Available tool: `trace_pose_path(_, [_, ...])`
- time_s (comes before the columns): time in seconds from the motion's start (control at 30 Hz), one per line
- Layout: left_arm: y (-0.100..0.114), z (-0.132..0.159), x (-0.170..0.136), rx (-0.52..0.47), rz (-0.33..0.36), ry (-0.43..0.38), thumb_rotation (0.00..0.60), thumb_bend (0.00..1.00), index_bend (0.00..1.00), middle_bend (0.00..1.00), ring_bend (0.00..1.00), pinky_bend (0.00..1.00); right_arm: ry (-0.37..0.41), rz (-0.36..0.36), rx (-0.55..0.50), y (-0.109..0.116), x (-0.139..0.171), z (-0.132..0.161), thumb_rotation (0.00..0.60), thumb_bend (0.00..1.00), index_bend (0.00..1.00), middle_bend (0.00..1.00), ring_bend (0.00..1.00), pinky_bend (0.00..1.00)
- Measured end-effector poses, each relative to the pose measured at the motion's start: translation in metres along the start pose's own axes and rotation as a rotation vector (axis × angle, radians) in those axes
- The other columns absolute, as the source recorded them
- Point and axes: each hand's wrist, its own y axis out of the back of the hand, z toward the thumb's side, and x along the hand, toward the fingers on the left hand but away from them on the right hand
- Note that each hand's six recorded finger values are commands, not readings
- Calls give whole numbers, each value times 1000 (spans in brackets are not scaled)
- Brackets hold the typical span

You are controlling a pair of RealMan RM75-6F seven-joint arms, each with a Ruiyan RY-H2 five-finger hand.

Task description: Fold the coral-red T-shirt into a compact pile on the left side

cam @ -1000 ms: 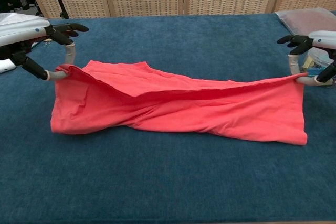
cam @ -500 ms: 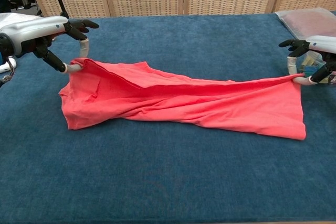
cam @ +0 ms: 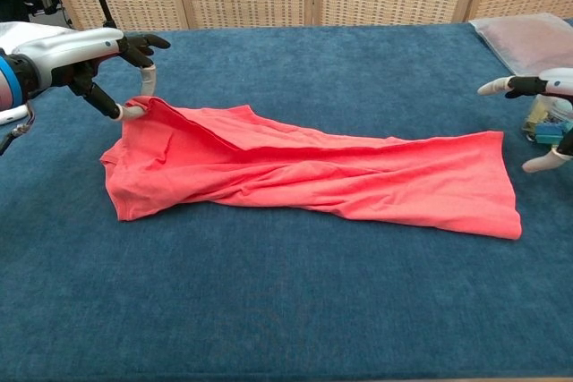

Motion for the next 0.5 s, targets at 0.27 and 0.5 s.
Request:
trace_pose_path(0.27, [1, -14, 13, -15, 19, 43, 600, 1000, 722, 0, 0, 0, 66, -85, 15, 15, 38, 13, 600, 53, 0, 0, 0, 0])
trace_pose_path(0.5, [-1, -21, 25, -26, 32, 73, 600, 1000, 722, 0, 0, 0, 98, -185, 60, 25, 55, 13, 600, 53, 0, 0, 0, 0])
